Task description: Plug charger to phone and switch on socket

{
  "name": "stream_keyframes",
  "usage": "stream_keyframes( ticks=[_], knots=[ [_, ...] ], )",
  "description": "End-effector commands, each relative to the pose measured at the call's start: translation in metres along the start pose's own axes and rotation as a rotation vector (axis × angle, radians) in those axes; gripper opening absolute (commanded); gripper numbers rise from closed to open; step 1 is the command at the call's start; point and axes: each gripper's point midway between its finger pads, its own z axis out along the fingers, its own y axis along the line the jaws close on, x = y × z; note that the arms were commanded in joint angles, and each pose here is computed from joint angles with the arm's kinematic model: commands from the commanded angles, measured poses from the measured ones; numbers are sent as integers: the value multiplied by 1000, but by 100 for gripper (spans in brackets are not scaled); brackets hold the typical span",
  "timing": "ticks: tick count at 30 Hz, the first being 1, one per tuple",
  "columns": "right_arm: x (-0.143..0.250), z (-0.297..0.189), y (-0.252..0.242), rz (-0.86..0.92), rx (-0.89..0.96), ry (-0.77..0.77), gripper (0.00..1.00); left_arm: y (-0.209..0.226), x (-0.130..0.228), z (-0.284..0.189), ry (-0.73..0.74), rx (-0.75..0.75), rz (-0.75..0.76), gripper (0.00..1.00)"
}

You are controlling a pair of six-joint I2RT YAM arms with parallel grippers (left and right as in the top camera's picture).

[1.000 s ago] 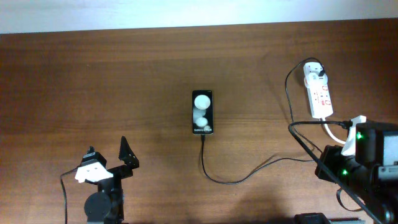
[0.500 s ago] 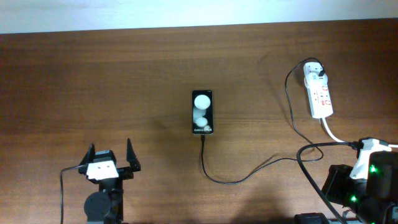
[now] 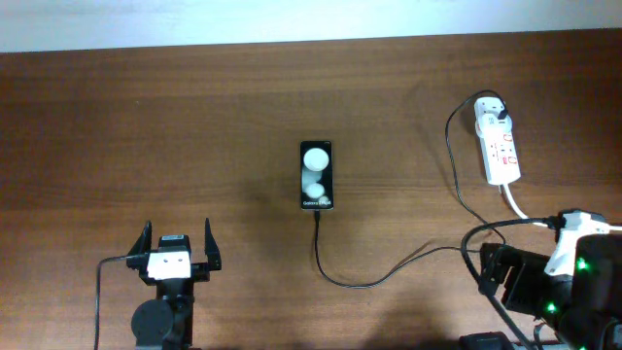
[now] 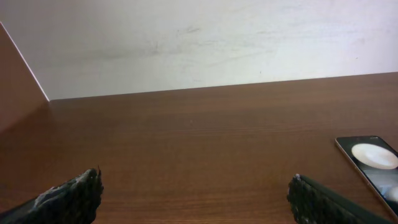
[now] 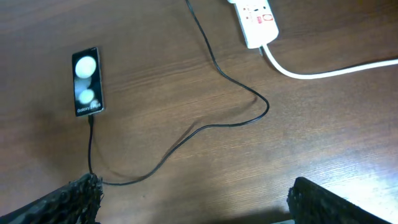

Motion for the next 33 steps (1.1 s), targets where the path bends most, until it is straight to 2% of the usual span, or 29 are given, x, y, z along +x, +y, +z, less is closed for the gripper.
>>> stream_keyframes(
  ticks=[1,6,11,16,24,29,31,33],
  knots=[
    [0,1,2,-20,-8,3,99,-1,3,0,3,5,16,99],
    [1,11,3,-19,-11,-7,99,-1,3,0,3,5,16,99],
    [15,55,-2,-2,-79,-242,99,-1,3,0,3,5,16,99],
    [2,70,-10,48,-78,-414,99,-1,3,0,3,5,16,99],
    [-46,67,-13,108,-151,-866,99,-1,3,0,3,5,16,99],
    [-44,77,-13,110,-185,-976,99,-1,3,0,3,5,16,99],
    [-55,62,-10,111,-214,-1066,99,-1,3,0,3,5,16,99],
    [-56,61,-10,112,-216,-1073,99,-1,3,0,3,5,16,99]
  ],
)
